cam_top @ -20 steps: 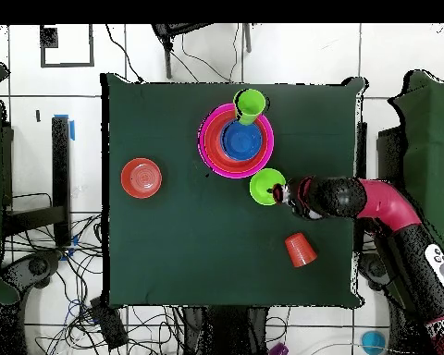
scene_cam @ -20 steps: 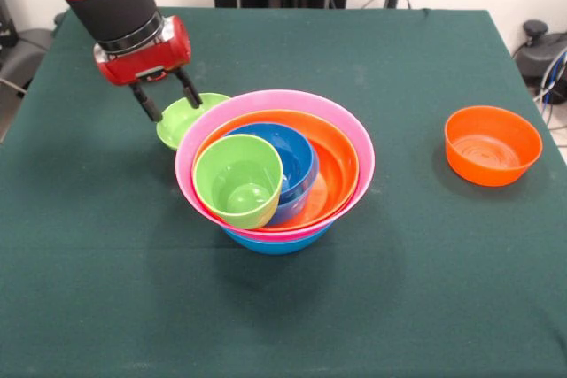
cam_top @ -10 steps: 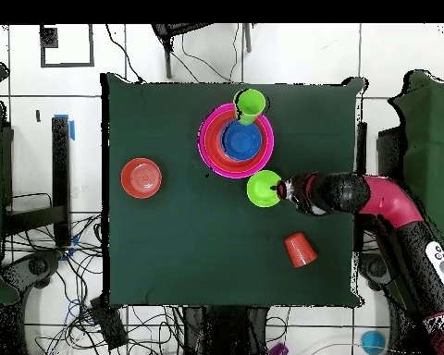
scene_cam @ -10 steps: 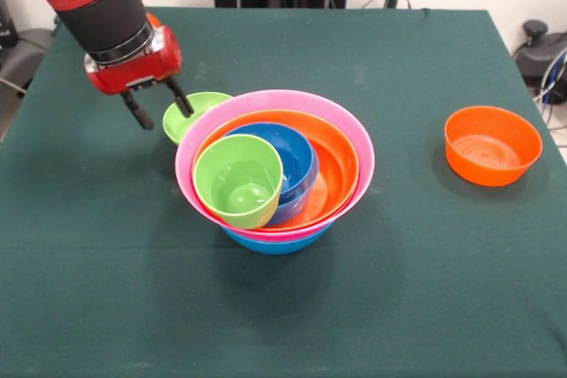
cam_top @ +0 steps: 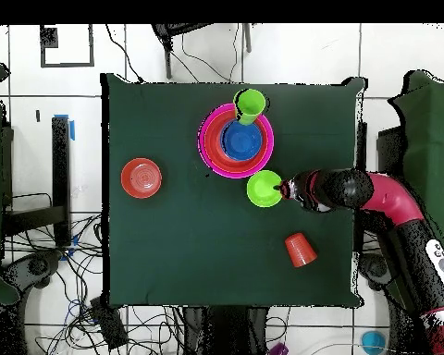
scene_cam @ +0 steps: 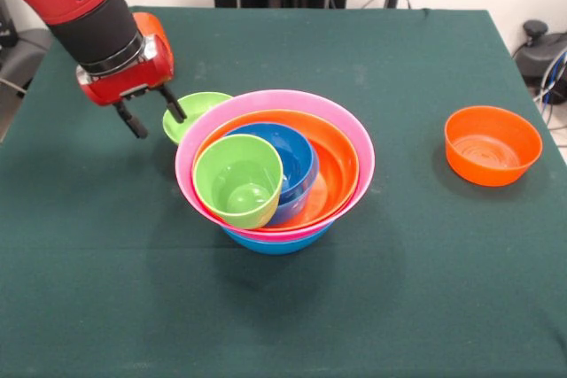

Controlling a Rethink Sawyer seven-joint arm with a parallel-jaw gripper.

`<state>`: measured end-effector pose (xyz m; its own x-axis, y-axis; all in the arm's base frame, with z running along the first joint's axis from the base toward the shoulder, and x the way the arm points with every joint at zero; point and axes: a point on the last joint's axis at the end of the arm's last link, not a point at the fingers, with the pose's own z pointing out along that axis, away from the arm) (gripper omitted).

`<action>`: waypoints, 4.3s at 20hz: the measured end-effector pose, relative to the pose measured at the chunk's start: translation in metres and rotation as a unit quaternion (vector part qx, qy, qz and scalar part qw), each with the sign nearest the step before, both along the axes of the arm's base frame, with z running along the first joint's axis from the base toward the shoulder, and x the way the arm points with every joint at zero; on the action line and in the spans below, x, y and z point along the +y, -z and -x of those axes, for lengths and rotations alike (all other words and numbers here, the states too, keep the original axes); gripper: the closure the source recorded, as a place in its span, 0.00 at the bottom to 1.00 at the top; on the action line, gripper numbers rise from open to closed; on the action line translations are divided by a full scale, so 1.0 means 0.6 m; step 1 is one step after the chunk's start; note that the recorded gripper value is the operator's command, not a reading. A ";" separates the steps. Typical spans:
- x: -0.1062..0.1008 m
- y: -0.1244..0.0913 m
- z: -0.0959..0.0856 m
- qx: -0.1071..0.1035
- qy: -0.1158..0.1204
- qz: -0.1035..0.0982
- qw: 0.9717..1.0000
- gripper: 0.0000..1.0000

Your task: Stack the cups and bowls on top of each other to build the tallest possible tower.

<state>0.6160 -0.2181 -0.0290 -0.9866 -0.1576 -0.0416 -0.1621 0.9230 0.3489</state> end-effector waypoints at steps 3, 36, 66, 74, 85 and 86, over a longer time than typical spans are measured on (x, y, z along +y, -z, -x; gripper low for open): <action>0.002 0.007 0.001 -0.002 -0.017 -0.005 1.000 0.00; 0.061 0.029 0.000 0.015 -0.017 -0.061 0.998 1.00; 0.074 -0.368 0.029 -0.025 -0.084 0.065 0.994 1.00; 0.111 -0.388 0.013 -0.043 -0.083 0.058 0.994 1.00; 0.193 -0.375 -0.006 -0.108 -0.095 0.051 0.988 1.00; 0.203 -0.373 -0.006 -0.115 -0.097 0.050 0.987 1.00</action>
<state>0.6196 -0.0960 0.1947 -0.9040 -0.3570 -0.2355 -0.4033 0.8947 0.1919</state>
